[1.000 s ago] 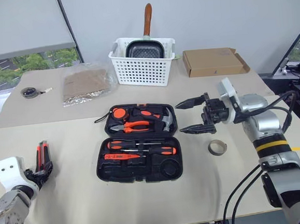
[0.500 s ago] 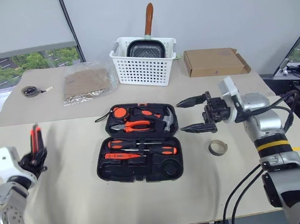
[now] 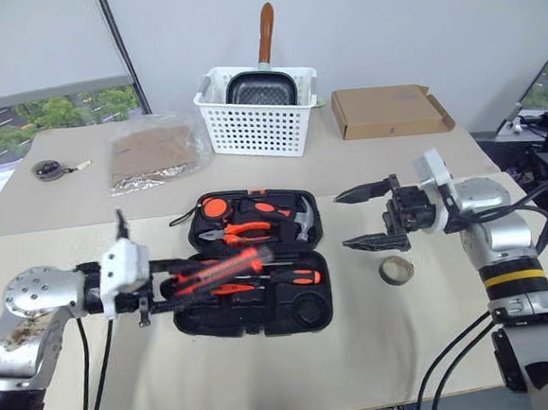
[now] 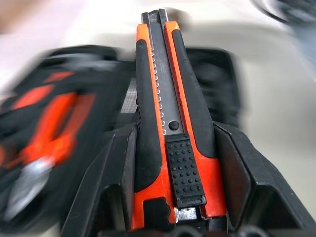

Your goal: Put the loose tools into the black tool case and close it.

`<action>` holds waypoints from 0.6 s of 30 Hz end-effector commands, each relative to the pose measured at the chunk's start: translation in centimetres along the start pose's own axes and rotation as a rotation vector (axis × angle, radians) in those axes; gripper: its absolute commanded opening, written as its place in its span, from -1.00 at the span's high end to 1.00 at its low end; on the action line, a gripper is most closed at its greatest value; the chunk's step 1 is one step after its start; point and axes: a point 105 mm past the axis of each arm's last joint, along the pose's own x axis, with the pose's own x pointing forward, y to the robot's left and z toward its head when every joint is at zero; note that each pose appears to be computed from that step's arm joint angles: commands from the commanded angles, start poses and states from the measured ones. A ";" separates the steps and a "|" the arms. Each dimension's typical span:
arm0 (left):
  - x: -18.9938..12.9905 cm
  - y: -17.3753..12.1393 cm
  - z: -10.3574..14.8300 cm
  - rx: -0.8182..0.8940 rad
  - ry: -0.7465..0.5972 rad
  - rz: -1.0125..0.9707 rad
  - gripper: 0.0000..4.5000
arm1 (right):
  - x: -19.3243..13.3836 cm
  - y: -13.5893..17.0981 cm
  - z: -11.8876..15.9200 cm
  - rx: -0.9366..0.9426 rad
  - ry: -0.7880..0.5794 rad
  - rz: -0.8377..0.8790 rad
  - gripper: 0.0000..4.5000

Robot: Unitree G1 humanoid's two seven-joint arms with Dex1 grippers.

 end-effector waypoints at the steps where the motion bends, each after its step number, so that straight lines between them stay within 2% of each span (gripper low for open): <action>1: 0.5 -0.6 -0.8 0.089 0.073 -0.152 0.20 | -0.9 1.1 1.3 -0.026 -0.025 -0.006 -1.00; 10: 0.8 0.4 -2.7 0.116 0.142 -0.181 0.20 | -2.5 4.1 0.4 0.019 0.054 -0.026 -1.00; 18: 1.7 0.8 -3.7 0.100 0.163 -0.144 0.20 | -3.0 5.0 0.4 0.030 0.071 -0.059 -1.00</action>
